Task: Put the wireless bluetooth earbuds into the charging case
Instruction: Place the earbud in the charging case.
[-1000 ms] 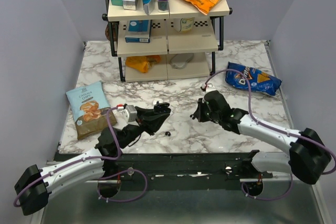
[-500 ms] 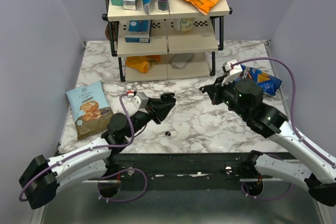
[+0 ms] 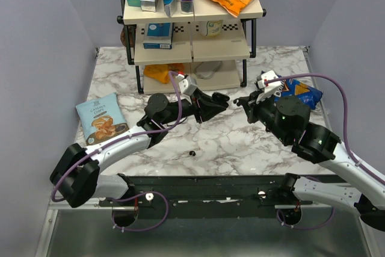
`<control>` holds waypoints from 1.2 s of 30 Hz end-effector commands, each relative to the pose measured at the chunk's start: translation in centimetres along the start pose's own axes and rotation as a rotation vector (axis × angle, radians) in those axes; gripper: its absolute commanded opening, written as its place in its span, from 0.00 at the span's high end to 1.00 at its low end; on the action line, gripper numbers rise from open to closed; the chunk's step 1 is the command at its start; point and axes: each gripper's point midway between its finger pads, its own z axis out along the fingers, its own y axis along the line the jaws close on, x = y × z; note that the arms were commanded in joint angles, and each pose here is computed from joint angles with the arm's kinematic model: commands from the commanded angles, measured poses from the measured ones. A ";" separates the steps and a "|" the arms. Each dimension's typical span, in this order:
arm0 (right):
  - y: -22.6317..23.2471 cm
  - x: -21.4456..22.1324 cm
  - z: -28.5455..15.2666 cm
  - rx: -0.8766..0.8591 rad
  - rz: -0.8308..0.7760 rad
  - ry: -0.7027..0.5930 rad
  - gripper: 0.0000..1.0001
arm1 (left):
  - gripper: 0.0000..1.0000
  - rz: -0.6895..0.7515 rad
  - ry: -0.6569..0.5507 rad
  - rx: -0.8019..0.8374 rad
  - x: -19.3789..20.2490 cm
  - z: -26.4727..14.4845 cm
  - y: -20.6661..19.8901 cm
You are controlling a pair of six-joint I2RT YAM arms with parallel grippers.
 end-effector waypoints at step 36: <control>2.6 -1.7 -0.8 -0.111 -0.107 -0.079 0.99 | 1.00 -0.215 0.126 0.394 0.8 2.3 -4.1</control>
